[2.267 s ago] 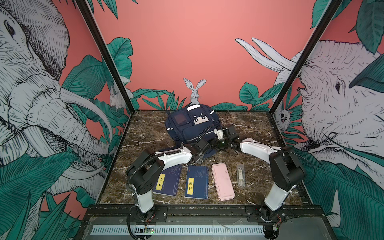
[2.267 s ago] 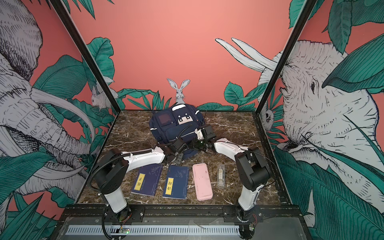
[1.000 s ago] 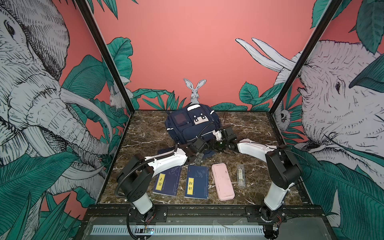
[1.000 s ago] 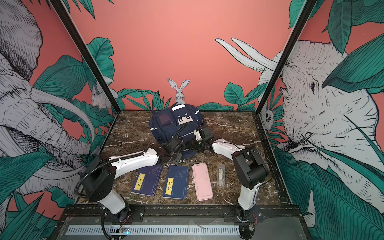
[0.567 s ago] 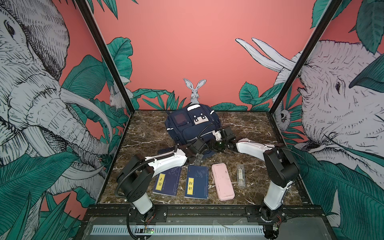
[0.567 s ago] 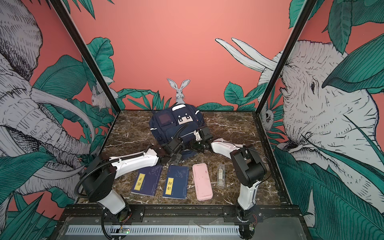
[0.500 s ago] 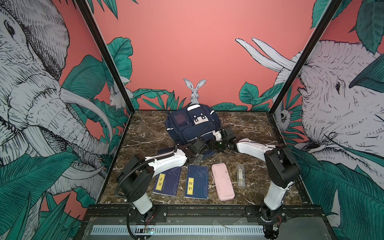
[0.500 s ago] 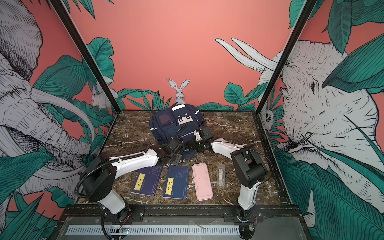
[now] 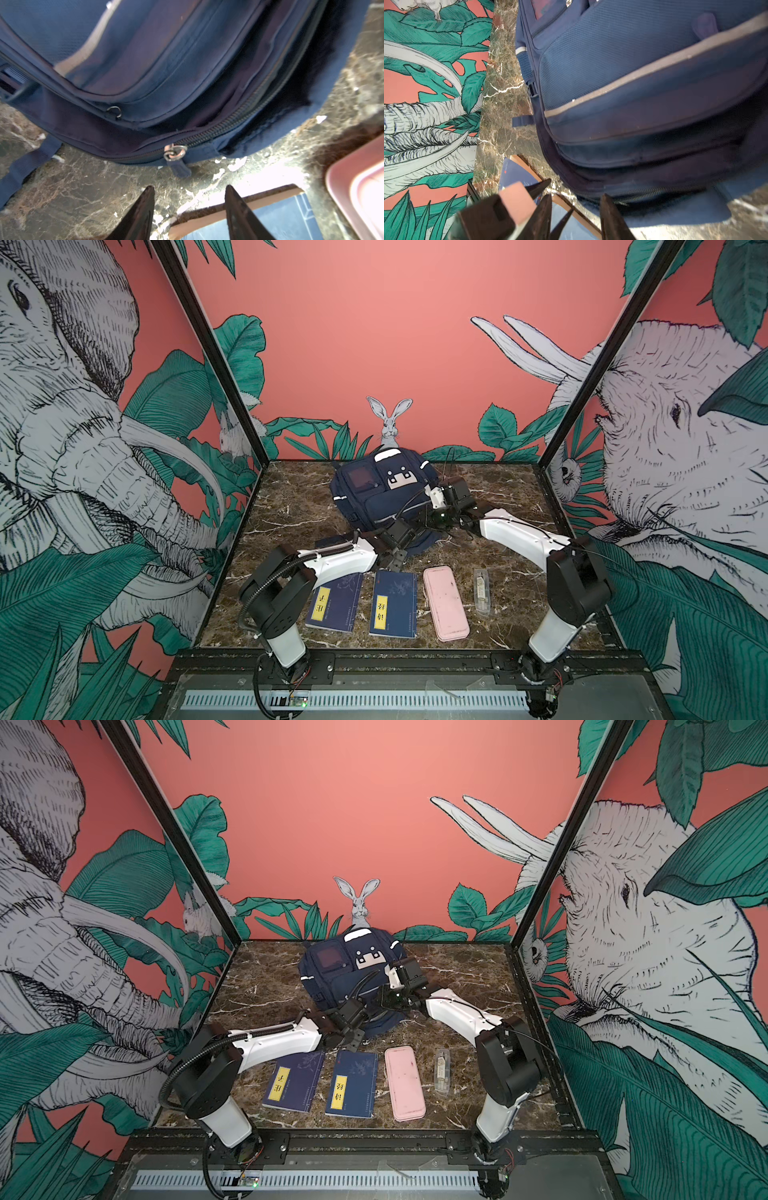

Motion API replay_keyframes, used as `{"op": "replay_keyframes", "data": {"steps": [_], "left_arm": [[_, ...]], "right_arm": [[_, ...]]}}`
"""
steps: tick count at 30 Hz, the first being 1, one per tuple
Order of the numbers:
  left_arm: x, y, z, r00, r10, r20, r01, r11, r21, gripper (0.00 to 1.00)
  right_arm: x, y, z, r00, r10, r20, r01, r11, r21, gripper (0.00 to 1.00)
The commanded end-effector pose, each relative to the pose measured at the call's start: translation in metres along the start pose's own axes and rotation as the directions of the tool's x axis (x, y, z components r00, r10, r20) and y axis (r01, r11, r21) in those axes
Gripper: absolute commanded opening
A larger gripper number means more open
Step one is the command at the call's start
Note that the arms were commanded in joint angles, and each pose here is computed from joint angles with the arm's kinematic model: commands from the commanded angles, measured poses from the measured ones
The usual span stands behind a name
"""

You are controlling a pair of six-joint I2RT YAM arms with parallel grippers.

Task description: Pack the student bag

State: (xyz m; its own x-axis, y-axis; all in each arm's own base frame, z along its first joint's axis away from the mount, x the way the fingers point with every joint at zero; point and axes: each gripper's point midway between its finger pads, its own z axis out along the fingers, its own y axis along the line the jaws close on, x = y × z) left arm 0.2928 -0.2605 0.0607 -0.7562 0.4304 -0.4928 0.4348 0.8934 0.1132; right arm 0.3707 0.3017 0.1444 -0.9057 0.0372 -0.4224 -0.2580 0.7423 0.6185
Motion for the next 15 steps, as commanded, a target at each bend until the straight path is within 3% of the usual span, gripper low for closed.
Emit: {"op": "replay_keyframes", "data": {"steps": [1,8,15], "left_arm": [[-0.011,0.003,-0.001,0.999,-0.033,0.016,0.033,0.999,0.005,0.56],[-0.017,0.001,0.005,0.999,-0.026,0.023,0.026,0.999,0.021,0.56],[-0.024,-0.004,0.009,0.999,-0.020,0.038,0.018,0.999,0.045,0.49]], "right_arm": [[-0.005,-0.008,0.019,0.999,0.034,-0.016,-0.034,0.999,-0.017,0.38],[-0.006,-0.018,0.045,0.990,0.137,-0.030,-0.139,0.988,-0.069,0.43],[0.002,-0.031,0.052,0.984,0.171,-0.042,-0.173,0.983,-0.057,0.44]]}}
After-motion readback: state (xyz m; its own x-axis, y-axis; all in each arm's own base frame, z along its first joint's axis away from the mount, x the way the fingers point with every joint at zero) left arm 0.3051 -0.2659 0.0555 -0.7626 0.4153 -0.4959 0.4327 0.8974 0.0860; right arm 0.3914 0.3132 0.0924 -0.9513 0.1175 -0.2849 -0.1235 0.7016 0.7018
